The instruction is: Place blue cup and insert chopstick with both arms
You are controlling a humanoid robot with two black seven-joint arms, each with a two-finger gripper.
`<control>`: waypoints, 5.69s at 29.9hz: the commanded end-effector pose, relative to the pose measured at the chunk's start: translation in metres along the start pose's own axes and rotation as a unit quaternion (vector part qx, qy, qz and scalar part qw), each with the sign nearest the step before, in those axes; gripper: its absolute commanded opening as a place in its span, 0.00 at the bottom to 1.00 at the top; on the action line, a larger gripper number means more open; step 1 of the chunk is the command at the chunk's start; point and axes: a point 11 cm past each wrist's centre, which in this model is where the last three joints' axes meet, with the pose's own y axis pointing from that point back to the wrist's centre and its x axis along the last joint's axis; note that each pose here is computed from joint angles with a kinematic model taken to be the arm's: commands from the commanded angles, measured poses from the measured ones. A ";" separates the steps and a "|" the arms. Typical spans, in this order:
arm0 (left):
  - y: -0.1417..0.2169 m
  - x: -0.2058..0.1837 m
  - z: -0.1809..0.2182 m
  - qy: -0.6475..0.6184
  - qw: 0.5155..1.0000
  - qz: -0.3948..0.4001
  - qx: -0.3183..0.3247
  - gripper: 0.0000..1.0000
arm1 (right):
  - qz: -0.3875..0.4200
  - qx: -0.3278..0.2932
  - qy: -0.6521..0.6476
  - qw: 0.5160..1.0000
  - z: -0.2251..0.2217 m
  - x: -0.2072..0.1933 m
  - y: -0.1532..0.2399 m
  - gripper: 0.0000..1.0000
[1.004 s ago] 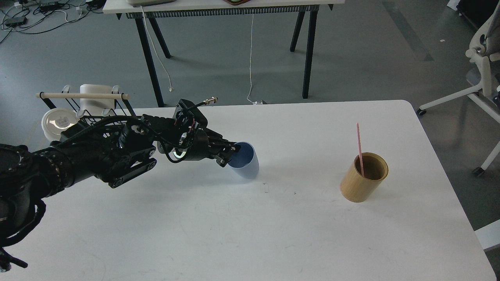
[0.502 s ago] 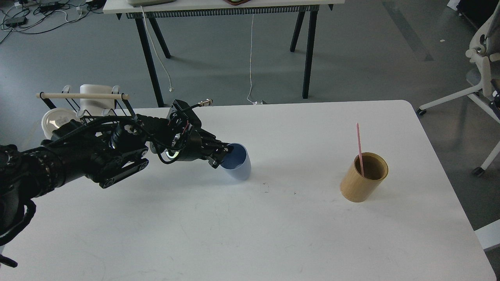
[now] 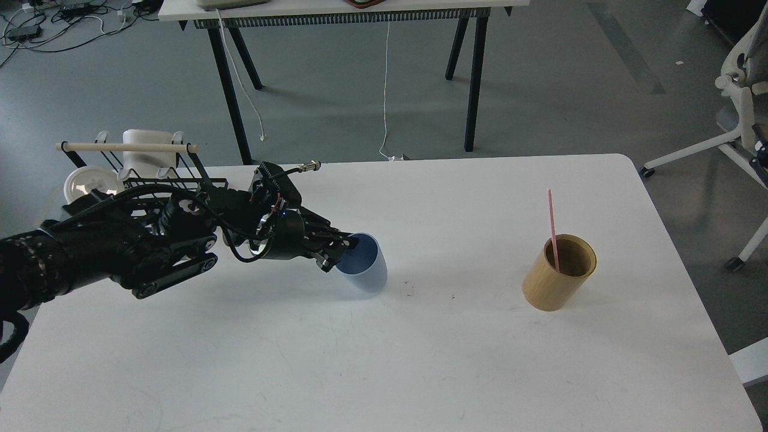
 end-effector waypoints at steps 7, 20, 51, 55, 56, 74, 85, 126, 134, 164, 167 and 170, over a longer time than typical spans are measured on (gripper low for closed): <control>-0.008 -0.007 0.007 0.003 1.000 -0.006 -0.008 0.09 | 0.000 0.000 0.000 1.000 0.000 0.000 0.000 0.98; -0.009 -0.007 0.010 0.011 1.000 0.001 -0.013 0.33 | 0.000 -0.003 0.001 1.000 0.002 0.000 0.001 0.98; 0.050 0.096 -0.022 0.429 0.847 0.293 -0.107 0.87 | -0.246 -0.062 0.219 0.942 -0.016 -0.101 -0.009 0.99; 0.070 0.111 -0.025 0.496 0.790 0.314 -0.176 0.89 | -0.264 -0.063 0.354 0.895 -0.002 -0.117 -0.008 0.99; 0.076 0.116 -0.026 0.506 0.778 0.319 -0.192 0.89 | -0.263 -0.057 0.390 0.881 0.001 -0.119 -0.007 0.99; 0.084 0.111 -0.033 0.533 0.750 0.334 -0.204 0.93 | -0.336 0.005 0.636 0.694 0.069 -0.148 0.053 0.99; 0.080 0.105 -0.034 0.540 0.747 0.332 -0.200 0.94 | -0.352 0.006 0.617 0.704 0.102 -0.172 0.043 0.77; 0.076 0.089 -0.038 0.555 0.741 0.329 -0.189 0.94 | -0.377 0.017 0.621 0.687 0.098 -0.185 0.039 0.00; 0.075 0.089 -0.037 0.555 0.740 0.329 -0.190 0.94 | -0.355 0.052 0.636 0.683 0.044 -0.181 0.032 0.00; 0.118 0.020 -0.083 0.586 0.729 0.342 -0.093 0.96 | -0.420 0.192 0.551 0.695 0.057 -0.391 -0.055 0.00; 0.117 0.019 -0.082 0.587 0.728 0.341 -0.093 0.96 | -0.436 0.192 0.540 0.694 0.070 -0.410 -0.050 0.00; 0.117 0.019 -0.082 0.587 0.728 0.341 -0.093 0.96 | -0.459 0.187 0.538 0.682 0.086 -0.423 -0.040 0.00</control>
